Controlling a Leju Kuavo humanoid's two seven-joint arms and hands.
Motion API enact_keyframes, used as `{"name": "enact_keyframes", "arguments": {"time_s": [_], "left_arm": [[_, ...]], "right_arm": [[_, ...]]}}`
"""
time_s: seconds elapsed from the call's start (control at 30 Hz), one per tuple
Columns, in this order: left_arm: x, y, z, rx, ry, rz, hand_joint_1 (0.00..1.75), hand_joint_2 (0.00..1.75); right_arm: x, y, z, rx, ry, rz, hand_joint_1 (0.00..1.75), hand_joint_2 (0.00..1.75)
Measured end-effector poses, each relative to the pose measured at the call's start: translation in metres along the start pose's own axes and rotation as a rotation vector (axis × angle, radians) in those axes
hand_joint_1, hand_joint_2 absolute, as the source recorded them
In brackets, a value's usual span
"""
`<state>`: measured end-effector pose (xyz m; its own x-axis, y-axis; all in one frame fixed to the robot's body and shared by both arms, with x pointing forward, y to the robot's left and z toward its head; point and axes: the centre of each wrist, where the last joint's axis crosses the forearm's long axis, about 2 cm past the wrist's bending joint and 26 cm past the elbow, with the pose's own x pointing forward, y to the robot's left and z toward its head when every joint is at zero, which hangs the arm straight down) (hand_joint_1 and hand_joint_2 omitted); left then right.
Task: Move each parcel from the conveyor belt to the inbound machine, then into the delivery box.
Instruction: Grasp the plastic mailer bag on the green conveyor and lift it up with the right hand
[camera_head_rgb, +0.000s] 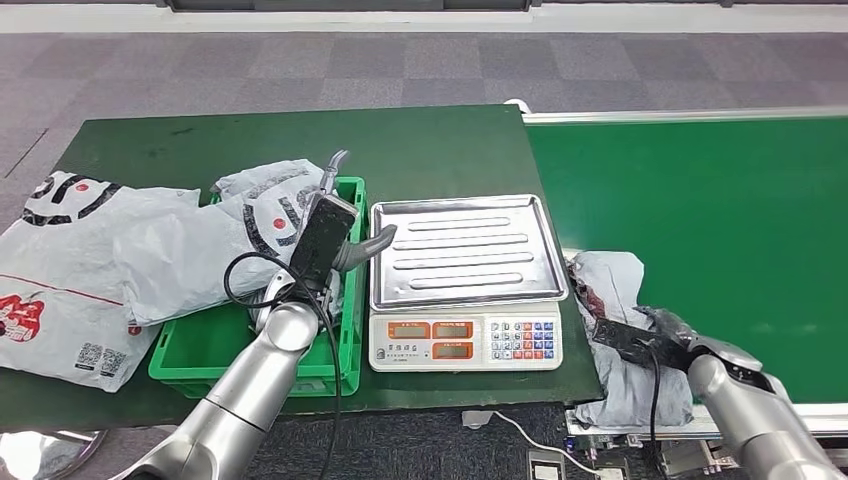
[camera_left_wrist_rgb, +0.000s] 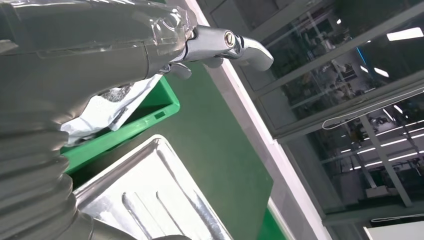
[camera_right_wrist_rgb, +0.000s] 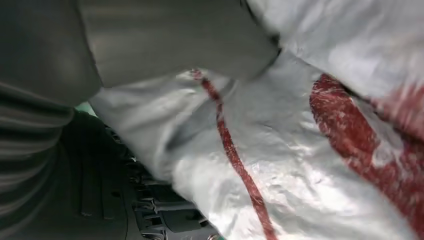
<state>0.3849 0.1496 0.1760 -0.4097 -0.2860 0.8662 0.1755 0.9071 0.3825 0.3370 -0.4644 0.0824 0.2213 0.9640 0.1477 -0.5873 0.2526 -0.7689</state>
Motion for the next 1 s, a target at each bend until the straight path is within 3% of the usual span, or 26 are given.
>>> {"name": "enact_keyframes", "arguments": {"time_s": [0.33,0.6,1.0], "left_arm": [[-0.001,0.006,0.004,0.009,-0.004,-0.018,0.0,1.75],[-0.006,0.006,0.021,0.024,0.002,-0.03,0.0,1.75],[-0.006,0.007,0.025,0.029,-0.005,-0.032,0.0,1.75]], "right_arm": [[0.0,-0.014,0.004,-0.065,-0.02,0.012,1.75,1.75],[0.019,-0.035,0.004,-0.349,0.026,0.11,1.75,1.75],[0.027,-0.039,0.004,-0.379,0.01,0.113,1.75,1.75]]}}
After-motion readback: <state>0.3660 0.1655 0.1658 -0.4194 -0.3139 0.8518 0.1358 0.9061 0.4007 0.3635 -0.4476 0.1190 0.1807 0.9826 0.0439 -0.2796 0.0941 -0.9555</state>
